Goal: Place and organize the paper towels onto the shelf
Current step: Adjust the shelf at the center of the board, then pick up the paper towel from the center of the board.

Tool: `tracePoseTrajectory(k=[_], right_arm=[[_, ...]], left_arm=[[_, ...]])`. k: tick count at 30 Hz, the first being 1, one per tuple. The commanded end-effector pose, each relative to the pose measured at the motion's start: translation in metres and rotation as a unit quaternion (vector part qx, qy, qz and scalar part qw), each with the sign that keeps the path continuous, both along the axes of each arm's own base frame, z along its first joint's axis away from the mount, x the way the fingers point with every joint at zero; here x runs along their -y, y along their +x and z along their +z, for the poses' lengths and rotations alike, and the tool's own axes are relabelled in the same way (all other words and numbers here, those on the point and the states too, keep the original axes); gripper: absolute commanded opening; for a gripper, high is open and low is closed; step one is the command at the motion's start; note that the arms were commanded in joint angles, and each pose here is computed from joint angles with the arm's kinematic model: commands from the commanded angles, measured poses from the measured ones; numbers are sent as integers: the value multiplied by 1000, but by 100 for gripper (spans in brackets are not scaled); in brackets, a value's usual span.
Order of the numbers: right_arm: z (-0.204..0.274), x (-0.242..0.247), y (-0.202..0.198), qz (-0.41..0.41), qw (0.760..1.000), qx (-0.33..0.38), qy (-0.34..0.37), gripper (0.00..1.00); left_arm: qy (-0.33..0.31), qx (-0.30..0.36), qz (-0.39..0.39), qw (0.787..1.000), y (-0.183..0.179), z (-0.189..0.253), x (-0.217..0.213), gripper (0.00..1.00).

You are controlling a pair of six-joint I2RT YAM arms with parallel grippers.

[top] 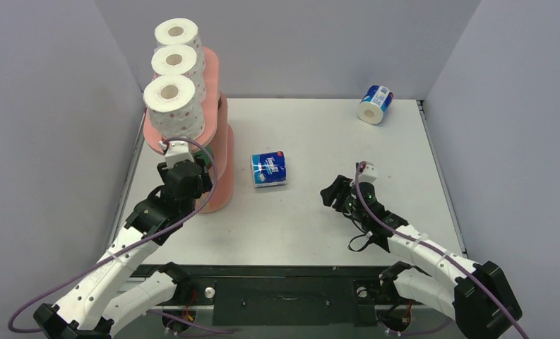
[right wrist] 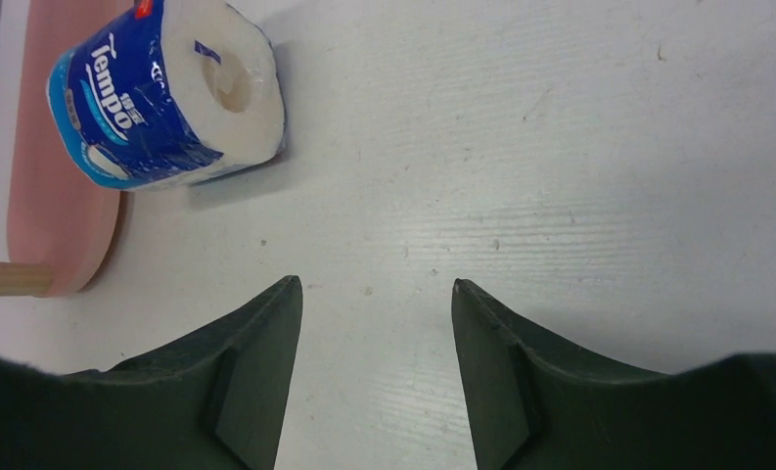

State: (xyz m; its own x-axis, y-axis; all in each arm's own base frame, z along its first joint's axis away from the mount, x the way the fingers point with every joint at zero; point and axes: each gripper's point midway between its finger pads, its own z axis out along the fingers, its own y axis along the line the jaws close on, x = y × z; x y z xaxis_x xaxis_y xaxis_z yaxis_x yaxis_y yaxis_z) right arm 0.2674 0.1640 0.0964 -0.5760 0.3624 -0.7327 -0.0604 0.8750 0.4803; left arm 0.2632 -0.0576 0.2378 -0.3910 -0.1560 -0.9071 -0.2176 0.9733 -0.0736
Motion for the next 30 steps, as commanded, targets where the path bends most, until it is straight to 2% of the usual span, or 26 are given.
tracePoseTrajectory(k=[1, 9, 16, 24, 27, 30], right_arm=[[39, -18, 23, -3, 998, 46, 49, 54], [40, -26, 43, -12, 997, 38, 59, 54], [52, -39, 67, -16, 993, 50, 102, 65], [56, -73, 107, 23, 981, 50, 185, 68], [75, -95, 124, 64, 971, 72, 219, 68], [66, -114, 135, 94, 967, 57, 230, 68]], left_arm=[[-34, 37, -15, 999, 8, 13, 11, 56], [-62, 35, -43, 997, 11, 6, 26, 47], [-73, 37, -58, 995, 15, 6, 35, 45], [-85, 42, -76, 993, 18, 10, 45, 44], [-86, 43, -81, 992, 17, 11, 46, 44], [-84, 40, -84, 992, 17, 10, 47, 44]])
